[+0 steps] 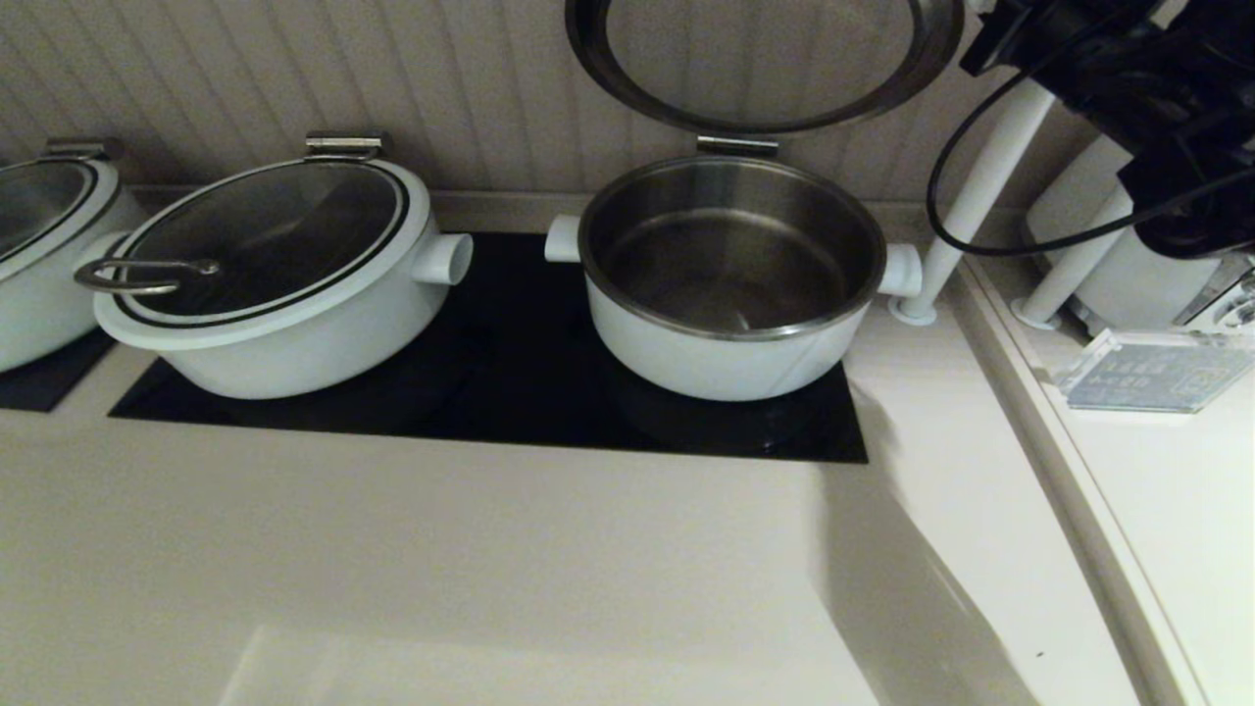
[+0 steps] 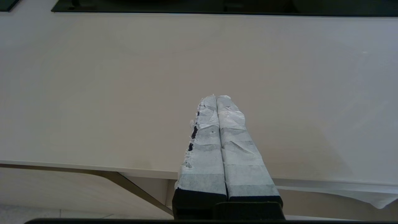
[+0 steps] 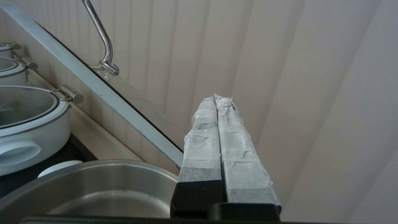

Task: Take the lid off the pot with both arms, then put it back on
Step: Close the pot lid

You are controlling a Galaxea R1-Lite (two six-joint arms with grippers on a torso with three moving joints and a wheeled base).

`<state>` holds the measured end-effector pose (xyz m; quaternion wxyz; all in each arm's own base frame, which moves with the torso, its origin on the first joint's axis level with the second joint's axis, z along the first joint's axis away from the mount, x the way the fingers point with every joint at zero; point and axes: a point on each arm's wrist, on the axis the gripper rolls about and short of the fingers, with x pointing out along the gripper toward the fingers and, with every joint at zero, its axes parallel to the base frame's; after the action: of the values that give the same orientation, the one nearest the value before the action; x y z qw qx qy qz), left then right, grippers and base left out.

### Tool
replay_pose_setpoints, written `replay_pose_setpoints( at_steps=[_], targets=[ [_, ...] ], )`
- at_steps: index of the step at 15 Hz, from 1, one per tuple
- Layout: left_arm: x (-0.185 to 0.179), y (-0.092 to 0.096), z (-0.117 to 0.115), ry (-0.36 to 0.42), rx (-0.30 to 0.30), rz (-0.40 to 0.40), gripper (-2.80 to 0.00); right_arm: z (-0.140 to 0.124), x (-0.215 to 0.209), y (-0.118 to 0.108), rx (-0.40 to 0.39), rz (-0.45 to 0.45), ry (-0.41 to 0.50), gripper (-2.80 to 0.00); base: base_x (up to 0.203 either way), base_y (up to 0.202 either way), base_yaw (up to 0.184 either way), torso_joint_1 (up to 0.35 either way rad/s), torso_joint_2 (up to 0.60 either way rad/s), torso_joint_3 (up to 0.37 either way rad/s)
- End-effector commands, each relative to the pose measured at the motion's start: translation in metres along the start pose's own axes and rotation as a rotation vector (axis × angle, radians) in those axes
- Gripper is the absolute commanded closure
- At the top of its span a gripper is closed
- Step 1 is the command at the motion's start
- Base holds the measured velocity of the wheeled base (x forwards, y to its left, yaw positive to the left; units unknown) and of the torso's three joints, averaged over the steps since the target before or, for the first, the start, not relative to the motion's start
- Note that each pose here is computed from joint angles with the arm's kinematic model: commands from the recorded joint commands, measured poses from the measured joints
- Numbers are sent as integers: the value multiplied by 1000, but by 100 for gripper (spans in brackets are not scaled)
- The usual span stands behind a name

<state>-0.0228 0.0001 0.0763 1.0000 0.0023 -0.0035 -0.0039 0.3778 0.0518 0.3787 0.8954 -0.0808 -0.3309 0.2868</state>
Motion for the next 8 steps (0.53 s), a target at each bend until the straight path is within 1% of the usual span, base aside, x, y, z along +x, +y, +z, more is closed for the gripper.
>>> replay_pose_setpoints(
  at_steps=[1,8],
  targets=[
    [0,0,0,-1,0,0,0,0,-2,3,1,6,-3,0,0,0,0,0,0,0],
    [0,0,0,-1,0,0,0,0,-8,7,13,25,14,0,0,0,0,0,0,0]
  ],
)
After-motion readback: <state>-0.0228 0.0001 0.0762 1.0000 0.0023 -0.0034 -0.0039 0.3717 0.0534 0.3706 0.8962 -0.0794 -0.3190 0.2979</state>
